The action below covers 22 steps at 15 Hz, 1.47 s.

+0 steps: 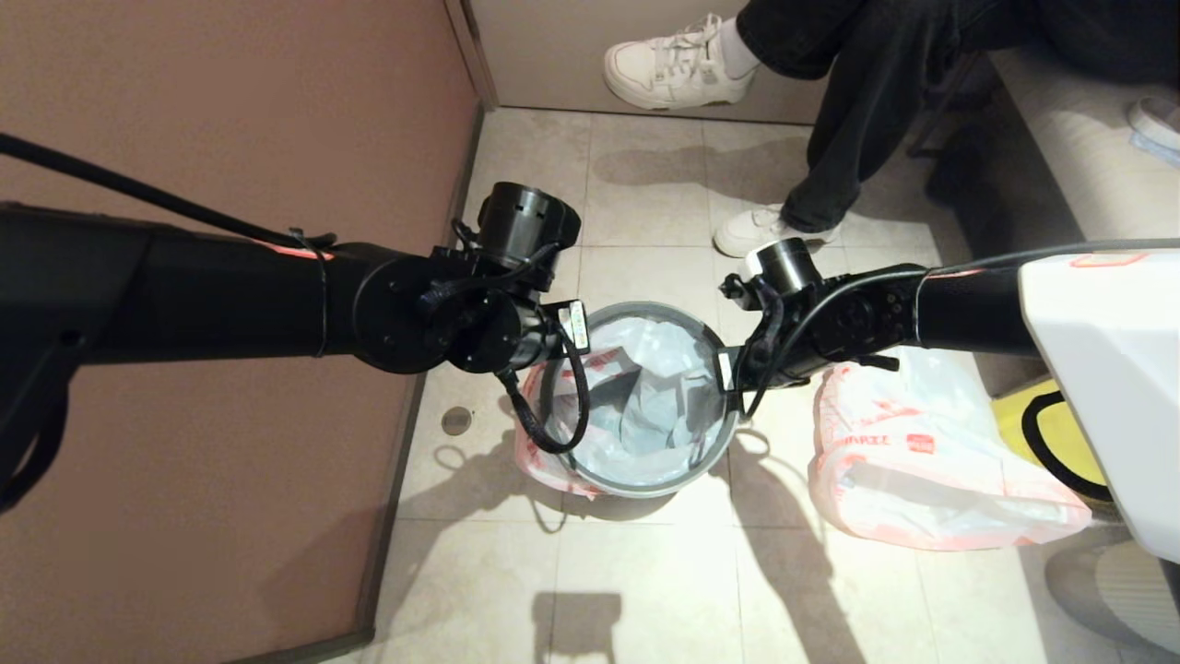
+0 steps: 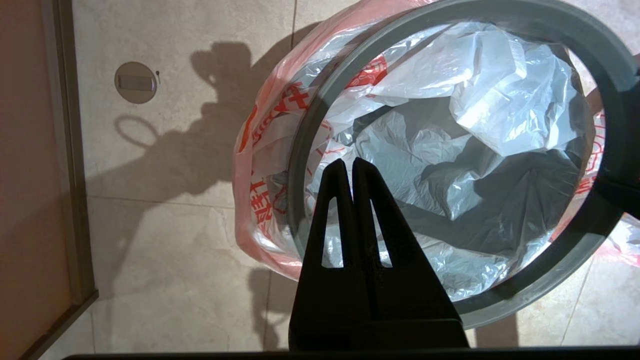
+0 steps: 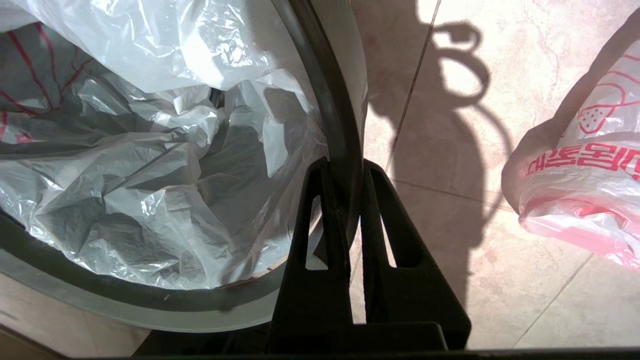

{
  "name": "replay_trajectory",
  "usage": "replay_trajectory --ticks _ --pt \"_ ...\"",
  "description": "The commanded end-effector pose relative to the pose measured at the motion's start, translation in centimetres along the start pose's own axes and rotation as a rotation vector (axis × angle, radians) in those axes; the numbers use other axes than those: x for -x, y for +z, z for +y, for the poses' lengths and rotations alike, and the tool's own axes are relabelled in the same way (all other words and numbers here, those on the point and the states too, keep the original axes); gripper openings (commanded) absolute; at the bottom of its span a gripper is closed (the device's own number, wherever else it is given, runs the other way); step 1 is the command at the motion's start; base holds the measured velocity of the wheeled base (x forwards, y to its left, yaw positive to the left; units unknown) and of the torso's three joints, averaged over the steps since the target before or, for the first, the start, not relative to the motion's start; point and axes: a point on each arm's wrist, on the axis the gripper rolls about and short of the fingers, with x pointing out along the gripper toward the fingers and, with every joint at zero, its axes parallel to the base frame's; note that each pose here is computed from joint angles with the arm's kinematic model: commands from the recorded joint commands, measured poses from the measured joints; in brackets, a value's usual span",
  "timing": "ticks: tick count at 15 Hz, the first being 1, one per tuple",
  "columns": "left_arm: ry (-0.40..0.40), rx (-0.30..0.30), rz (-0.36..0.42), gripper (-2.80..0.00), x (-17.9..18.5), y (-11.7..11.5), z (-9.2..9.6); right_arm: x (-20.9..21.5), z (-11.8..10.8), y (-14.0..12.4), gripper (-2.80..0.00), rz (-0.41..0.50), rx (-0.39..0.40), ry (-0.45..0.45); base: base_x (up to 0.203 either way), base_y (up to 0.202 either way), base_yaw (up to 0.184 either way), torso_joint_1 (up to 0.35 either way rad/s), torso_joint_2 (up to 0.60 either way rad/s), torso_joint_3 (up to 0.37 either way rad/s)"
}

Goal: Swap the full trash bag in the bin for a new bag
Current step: Place the trash can ring on the trash can

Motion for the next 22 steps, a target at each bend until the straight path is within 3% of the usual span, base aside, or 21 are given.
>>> replay_trajectory --ticks 1,15,22 --pt "0.002 0.002 -0.001 -2.80 0.1 0.0 0.0 0.8 -0.1 0.3 -2.80 -0.006 -0.002 -0.001 0.000 0.000 0.000 0.000 0.00 0.000" --pt "-0.002 -0.002 0.002 -2.80 0.1 -0.2 -0.2 0.5 1.9 -0.5 -2.80 0.019 0.024 0.030 0.000 0.000 0.000 0.000 0.00 0.000" --pt "-0.001 -0.002 0.000 -2.80 0.0 -0.1 -0.2 -1.0 1.7 -1.0 -2.80 0.032 0.025 0.017 0.000 0.000 0.000 0.000 0.00 0.000"
